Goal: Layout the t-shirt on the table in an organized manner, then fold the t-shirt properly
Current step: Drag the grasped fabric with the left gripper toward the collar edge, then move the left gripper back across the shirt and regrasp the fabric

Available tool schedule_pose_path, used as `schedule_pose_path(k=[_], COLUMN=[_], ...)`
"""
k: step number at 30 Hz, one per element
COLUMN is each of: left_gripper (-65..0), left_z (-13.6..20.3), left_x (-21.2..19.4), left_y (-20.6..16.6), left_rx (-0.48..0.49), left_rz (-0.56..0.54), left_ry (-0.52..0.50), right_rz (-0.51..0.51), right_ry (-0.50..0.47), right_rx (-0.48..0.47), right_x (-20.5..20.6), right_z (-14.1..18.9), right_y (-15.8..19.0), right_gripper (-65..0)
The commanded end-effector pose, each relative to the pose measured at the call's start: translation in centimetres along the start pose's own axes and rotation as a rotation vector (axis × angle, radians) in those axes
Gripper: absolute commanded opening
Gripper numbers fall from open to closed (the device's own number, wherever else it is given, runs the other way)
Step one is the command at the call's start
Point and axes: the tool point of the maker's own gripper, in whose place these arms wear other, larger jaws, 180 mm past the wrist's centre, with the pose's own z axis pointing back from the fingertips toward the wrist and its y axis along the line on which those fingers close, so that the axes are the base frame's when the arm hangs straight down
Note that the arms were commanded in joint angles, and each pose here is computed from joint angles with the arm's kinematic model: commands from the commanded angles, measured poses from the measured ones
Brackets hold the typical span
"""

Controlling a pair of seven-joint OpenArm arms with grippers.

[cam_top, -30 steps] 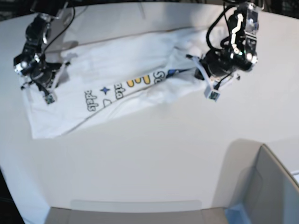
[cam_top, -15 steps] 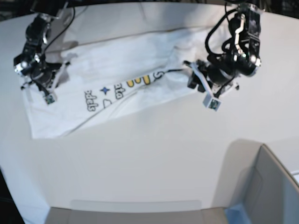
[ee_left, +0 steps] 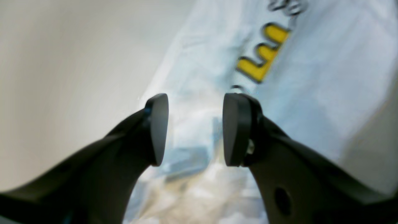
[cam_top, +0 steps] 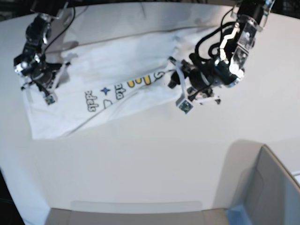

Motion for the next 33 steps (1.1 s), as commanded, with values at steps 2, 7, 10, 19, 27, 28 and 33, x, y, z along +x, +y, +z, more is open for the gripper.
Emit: schedule_pose_path(k=[2, 7, 10, 19, 27, 28, 33], left_gripper=[-35.6, -35.5, -35.5, -35.5, -37.6, -39.2, -47.9], left_z=[0.2, -0.7, -1.8, -4.2, -4.1, -4.1, -4.1], left_x=[0.7, -0.1, -1.3, -2.8, -2.2, -2.2, -2.4], left_y=[1.2, 1.2, 0.8, 1.8, 2.2, 2.2, 2.1], left_rx=[0.069, 0.122, 0.105, 0.106, 0.115, 0.115, 0.114], left_rz=[-0.044, -0.122, -0.133, -0.103, -0.105, -0.106, -0.103], left_ry=[-0.020, 0.025, 0.069, 0.078, 0.064, 0.064, 0.073], right_rz=[0.025, 0.025, 0.025, 0.025, 0.025, 0.025, 0.025], right_ry=[0.068, 0.068, 0.068, 0.069, 0.069, 0.069, 0.069], right_rx=[-0.005, -0.005, -0.005, -0.005, -0.005, -0.005, -0.005], right_x=[-1.4, -1.4, -1.4, -1.5, -1.5, -1.5, -1.5], right_z=[0.0, 0.0, 0.0, 0.0, 0.0, 0.0, 0.0], right_y=[-0.1, -0.1, -0.1, -0.1, -0.1, -0.1, -0.1], right_gripper=[-65.0, -65.0, -65.0, -65.0, -65.0, -65.0, -65.0])
